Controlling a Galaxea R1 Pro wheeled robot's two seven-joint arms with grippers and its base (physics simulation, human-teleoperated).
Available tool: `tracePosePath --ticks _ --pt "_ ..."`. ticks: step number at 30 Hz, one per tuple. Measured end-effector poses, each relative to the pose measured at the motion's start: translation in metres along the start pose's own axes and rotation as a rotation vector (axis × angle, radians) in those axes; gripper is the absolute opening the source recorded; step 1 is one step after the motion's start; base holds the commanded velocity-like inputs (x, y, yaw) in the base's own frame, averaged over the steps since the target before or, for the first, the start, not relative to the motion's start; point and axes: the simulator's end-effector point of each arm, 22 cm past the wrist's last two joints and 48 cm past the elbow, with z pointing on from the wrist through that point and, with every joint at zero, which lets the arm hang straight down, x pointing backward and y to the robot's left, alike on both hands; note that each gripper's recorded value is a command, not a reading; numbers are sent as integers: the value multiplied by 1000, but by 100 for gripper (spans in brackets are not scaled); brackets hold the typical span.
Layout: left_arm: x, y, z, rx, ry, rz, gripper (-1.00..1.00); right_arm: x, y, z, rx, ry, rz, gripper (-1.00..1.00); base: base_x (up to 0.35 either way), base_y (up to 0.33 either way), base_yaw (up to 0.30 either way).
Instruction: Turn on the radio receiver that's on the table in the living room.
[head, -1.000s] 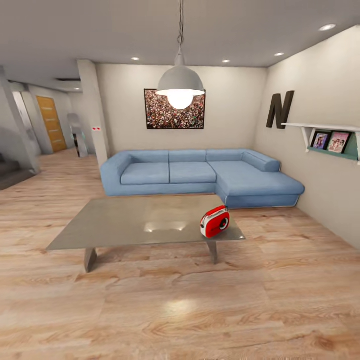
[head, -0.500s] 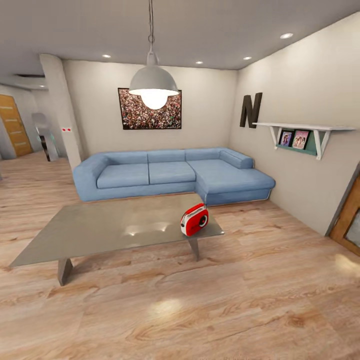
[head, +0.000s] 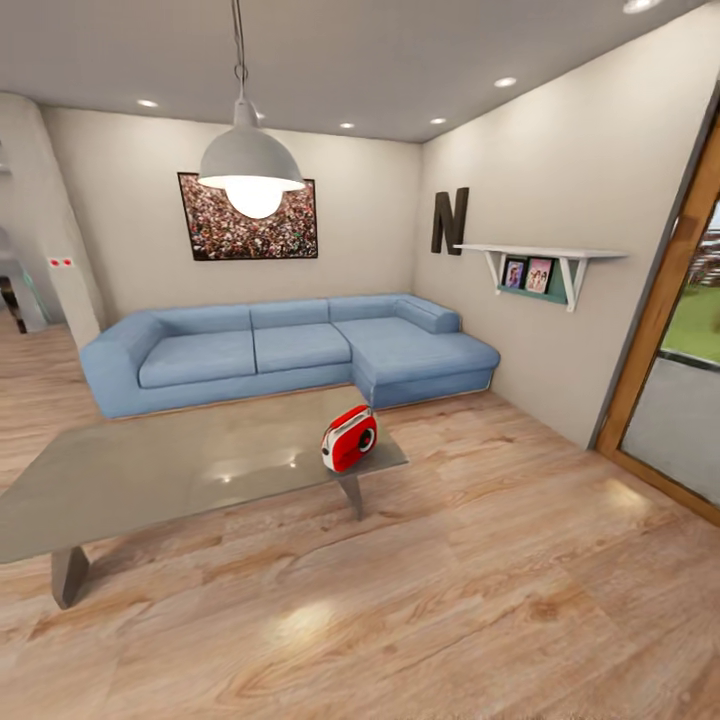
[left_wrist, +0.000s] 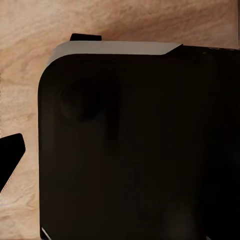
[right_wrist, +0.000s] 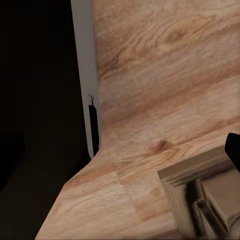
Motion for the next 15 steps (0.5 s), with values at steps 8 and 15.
tracePosePath --ticks 8,15 --pt "1 0 0 0 5 0 100 0 0 0 0 0 0 100 76 0 -151" --pt "2 1 0 0 8 1 100 0 0 0 0 0 0 100 306 0 -6"
